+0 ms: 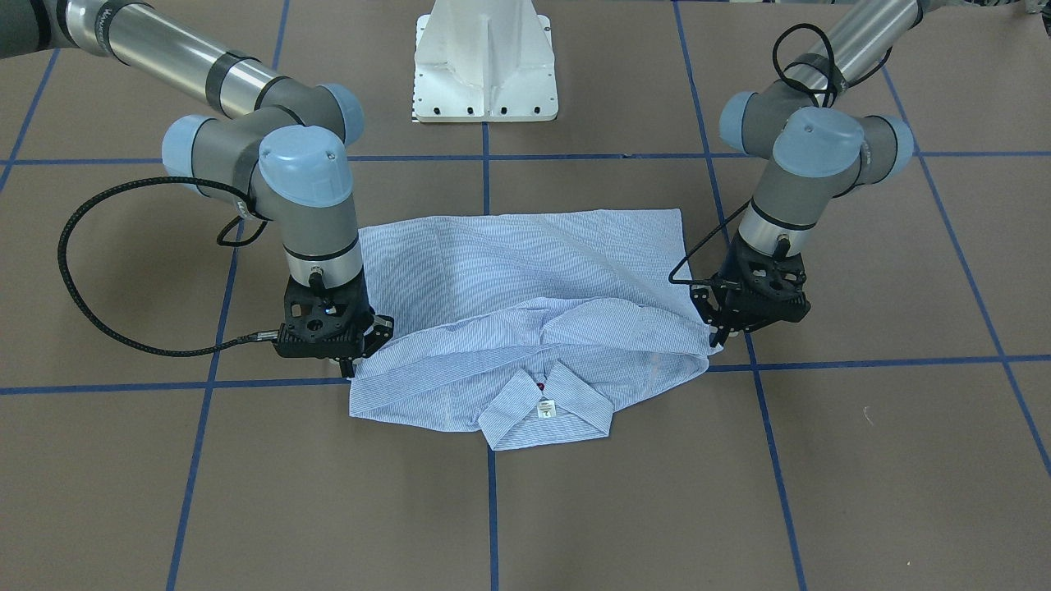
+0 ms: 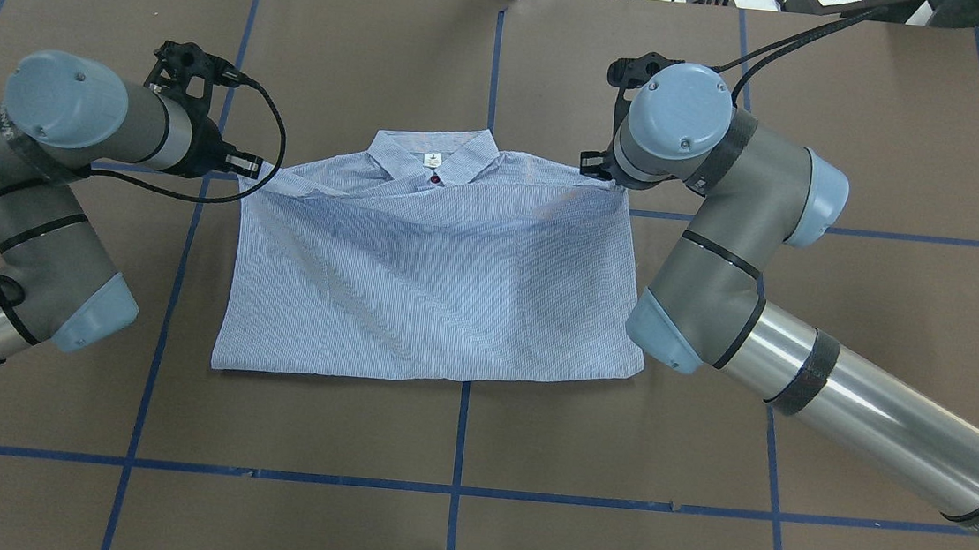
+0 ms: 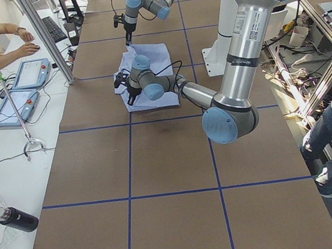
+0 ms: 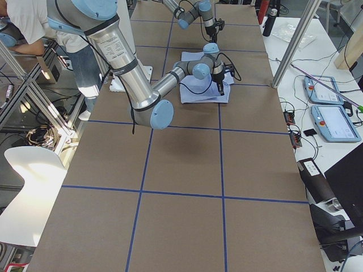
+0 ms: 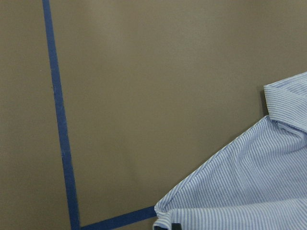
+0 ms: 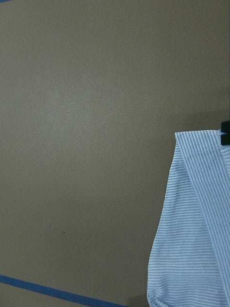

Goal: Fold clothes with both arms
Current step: 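Lay the hem near the collar and open both grippers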

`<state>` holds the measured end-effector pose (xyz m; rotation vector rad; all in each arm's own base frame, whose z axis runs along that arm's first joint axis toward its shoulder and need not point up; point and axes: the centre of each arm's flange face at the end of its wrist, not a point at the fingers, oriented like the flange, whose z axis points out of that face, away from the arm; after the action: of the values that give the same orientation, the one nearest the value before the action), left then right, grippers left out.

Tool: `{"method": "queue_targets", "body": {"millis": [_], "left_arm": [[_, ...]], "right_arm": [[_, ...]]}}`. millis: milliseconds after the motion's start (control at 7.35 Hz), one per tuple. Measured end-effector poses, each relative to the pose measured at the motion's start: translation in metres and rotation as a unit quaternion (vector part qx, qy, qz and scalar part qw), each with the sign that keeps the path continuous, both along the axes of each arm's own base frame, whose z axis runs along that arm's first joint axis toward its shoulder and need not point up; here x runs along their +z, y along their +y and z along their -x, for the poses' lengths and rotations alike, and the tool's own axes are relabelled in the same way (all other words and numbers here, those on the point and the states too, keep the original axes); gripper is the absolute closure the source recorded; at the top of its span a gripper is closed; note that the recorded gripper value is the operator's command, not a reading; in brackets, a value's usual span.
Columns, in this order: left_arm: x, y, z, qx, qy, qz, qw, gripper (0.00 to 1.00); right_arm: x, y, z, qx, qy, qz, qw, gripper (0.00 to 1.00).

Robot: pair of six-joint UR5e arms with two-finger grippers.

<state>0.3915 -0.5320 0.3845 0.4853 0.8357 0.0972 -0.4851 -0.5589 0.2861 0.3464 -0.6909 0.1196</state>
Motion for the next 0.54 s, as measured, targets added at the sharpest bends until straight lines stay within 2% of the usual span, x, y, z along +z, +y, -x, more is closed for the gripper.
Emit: {"method": "queue_targets", "body": {"millis": [545], "left_arm": [[0.0010, 0.0008, 0.0006, 0.000, 0.001, -0.001, 1.0000, 1.00]], "right_arm": [[0.0045, -0.0035, -0.0004, -0.012, 0.002, -0.007, 0.9999, 1.00]]}}
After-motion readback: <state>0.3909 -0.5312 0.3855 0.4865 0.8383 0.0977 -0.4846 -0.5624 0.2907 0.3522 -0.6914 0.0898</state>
